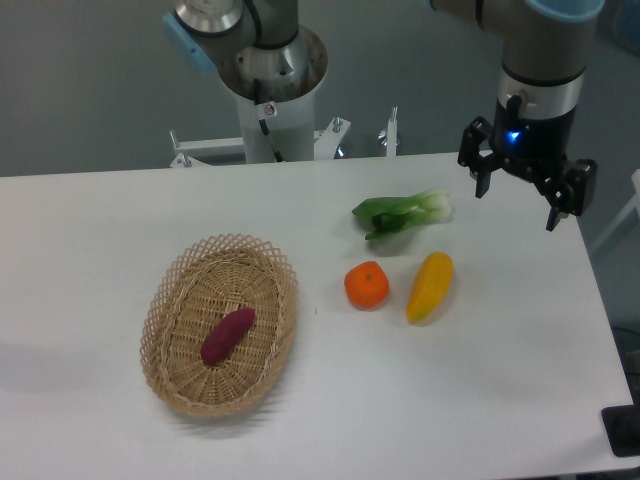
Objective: Pick up the sweet potato from the basket
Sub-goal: 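Move the open gripper over the basket above the purple sweet potato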
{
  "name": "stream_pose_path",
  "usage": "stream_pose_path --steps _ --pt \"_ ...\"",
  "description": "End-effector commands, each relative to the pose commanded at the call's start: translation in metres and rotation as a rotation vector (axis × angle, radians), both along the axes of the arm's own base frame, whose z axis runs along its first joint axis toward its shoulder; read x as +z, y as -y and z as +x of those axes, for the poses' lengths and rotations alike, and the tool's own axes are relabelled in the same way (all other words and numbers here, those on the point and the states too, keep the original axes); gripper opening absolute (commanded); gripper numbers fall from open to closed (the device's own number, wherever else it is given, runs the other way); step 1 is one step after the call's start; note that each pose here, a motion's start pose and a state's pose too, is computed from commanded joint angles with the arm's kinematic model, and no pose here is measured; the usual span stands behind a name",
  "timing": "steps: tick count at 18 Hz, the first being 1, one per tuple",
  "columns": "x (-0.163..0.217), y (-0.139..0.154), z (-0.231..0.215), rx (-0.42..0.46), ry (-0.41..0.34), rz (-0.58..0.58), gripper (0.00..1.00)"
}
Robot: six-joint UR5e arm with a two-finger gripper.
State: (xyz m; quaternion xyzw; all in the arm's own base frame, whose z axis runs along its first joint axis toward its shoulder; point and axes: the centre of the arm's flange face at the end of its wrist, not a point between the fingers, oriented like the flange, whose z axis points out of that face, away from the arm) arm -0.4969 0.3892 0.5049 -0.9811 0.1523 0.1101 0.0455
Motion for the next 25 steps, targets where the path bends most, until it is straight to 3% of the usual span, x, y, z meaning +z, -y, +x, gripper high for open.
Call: stream_pose_path --steps 5,8,15,19,22,25 --pt "0.002 -0.002 0.011 0.001 0.005 0.009 1.0" --pt "-0.019 -0.024 0.032 0.045 0.053 0.061 1.0" --pt "-0.081 -0.089 0.109 0.346 0.11 0.174 1.0" --pt "-0.108 -0.118 0.143 0.466 0.176 0.162 1.0" --pt "-0.143 -0.132 0.172 0.493 0.219 0.116 1.0" --pt "-0.177 -0.143 0.193 0.45 0.234 0.089 1.0"
